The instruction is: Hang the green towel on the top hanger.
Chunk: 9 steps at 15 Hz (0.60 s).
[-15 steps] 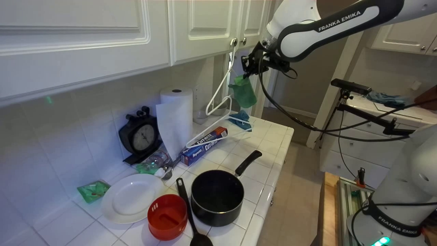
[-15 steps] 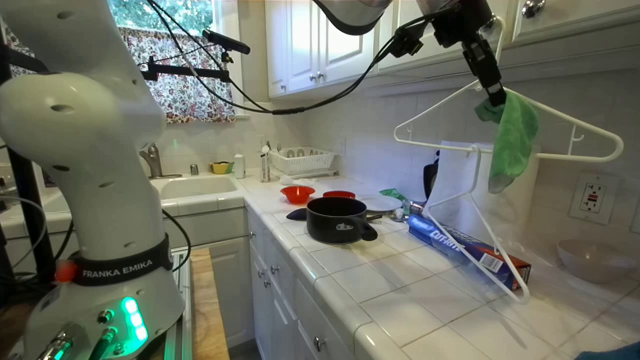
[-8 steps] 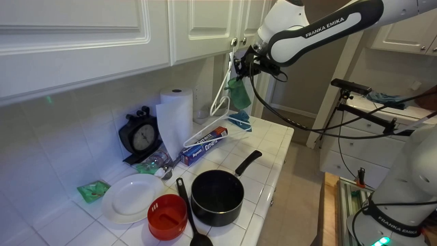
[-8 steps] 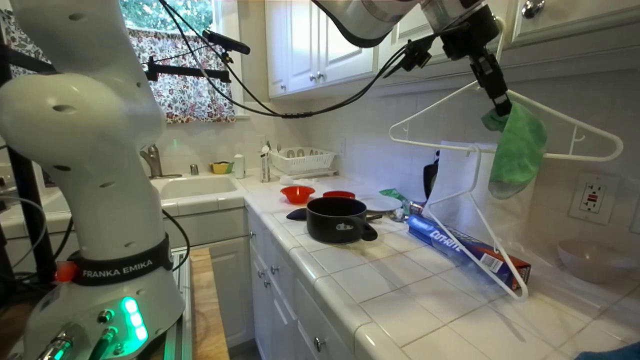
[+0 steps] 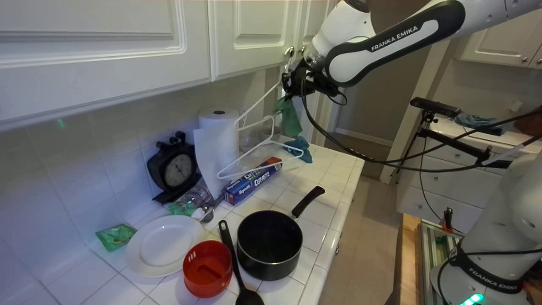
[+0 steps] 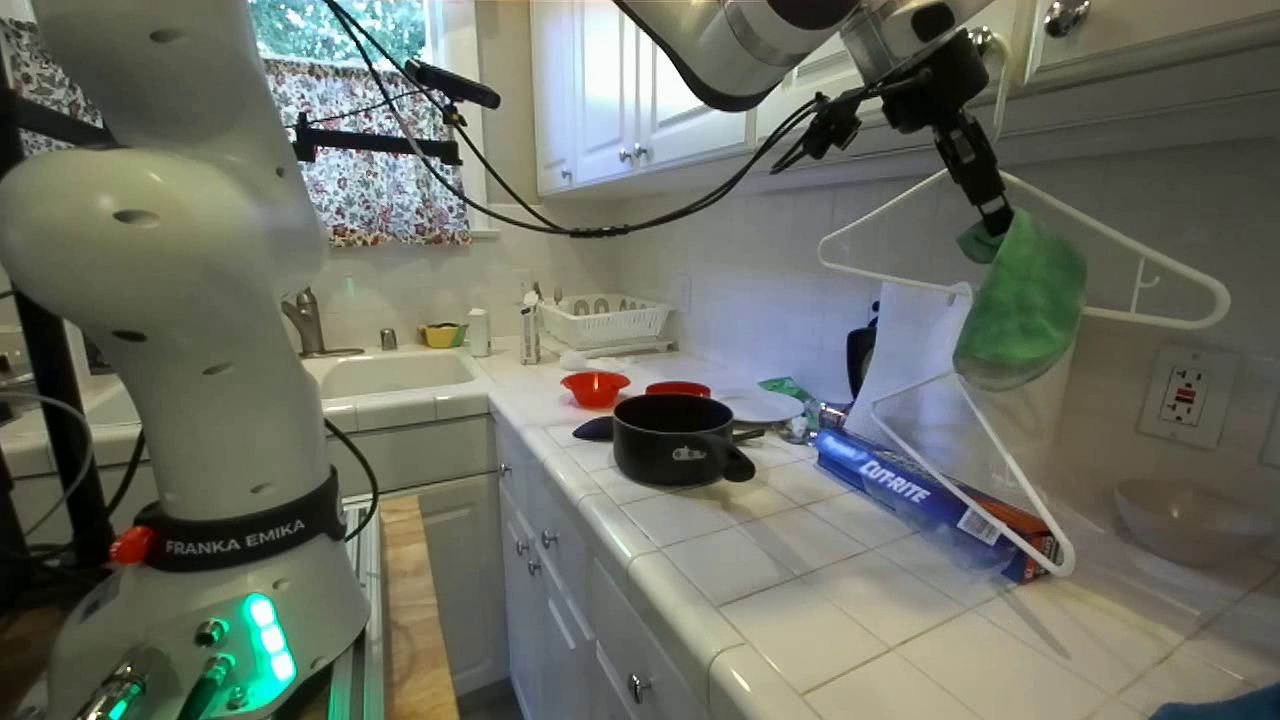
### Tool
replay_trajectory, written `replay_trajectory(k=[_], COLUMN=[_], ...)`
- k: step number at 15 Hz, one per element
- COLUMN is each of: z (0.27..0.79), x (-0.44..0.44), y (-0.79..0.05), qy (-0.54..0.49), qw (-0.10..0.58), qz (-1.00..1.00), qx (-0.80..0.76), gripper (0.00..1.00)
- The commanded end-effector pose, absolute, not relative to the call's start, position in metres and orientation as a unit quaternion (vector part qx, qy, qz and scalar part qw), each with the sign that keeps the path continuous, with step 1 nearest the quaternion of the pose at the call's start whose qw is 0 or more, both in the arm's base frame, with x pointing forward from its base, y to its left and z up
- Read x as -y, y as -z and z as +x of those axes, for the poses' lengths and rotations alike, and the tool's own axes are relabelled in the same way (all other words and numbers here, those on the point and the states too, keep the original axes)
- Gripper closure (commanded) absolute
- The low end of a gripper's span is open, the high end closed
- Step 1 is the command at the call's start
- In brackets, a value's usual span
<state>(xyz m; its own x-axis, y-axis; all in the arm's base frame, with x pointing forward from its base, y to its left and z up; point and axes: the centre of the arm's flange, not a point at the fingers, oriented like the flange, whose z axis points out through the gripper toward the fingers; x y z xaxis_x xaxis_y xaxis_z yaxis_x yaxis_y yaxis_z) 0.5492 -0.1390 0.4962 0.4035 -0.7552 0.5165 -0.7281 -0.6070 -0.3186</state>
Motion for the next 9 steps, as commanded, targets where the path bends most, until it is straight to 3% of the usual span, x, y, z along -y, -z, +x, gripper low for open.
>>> replay_trajectory(k=[1,9], z=[0.566,0.564], x=[0.131,0.117], y=[-0.491,-0.494], qy=[0.329,0.382], qw=[0.026,0.011], qz=[-0.833,-0.808], qx=[-0.443,-0.449], gripper=[0.95,0.95])
